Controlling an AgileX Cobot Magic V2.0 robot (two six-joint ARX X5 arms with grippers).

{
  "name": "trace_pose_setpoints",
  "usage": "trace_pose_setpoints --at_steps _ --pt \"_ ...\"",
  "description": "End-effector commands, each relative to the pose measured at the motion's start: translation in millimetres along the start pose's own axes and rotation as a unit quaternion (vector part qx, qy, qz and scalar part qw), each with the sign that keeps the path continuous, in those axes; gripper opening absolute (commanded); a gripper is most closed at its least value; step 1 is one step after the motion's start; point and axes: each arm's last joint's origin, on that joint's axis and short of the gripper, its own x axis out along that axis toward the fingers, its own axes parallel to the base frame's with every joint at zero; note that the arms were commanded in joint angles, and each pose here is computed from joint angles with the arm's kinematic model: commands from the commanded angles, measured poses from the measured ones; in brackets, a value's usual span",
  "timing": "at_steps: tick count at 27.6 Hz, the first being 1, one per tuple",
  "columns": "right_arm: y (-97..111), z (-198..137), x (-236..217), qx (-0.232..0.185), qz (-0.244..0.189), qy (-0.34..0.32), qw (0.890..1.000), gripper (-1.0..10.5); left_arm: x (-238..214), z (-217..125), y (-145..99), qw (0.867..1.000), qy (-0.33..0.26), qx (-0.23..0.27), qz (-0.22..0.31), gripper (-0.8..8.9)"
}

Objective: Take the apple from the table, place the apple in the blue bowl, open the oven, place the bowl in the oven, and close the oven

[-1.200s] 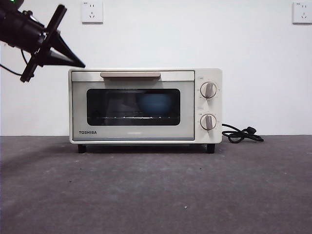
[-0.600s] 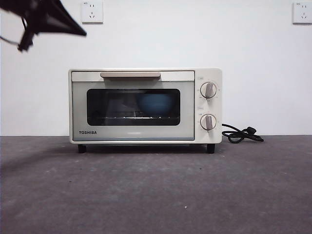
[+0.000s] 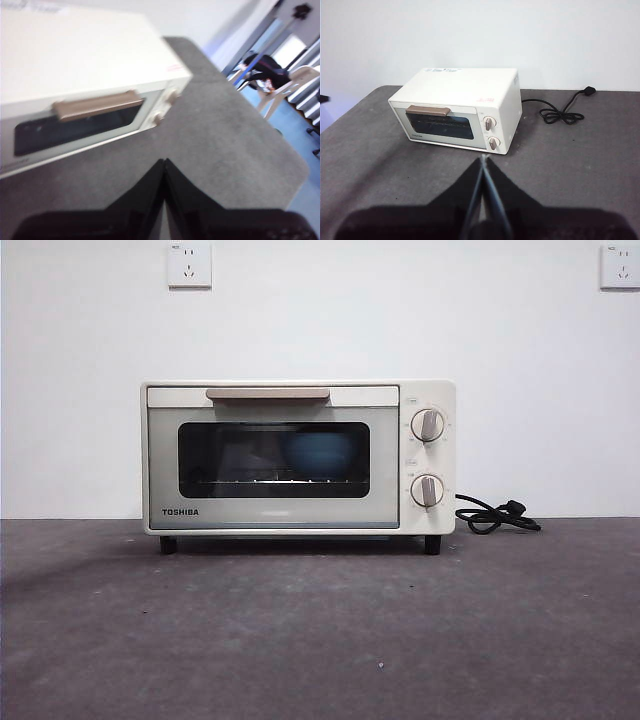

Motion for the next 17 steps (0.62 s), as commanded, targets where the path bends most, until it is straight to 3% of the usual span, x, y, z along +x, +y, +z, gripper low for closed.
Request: trace_pose_setpoints --at_steps 1,12,14,17 --pt "-1 -3 0 -0.004 -0.004 0.010 1.000 0.0 -12 0 -10 1.000 -0.017 0.025 -0.005 -0.04" --pt "-1 -3 0 -0.004 -0.005 0.010 1.000 0.0 -24 -1 -19 0.999 -0.034 0.039 -0.001 -0.04" --pt "-1 -3 0 -0.004 -0.004 0.010 1.000 0.0 -25 0 -17 0.994 -0.040 0.100 0.025 -0.04" --pt "-1 -3 0 -0.004 -0.004 0.010 1.000 0.0 -25 0 -14 0.985 -0.040 0.150 0.074 -0.04"
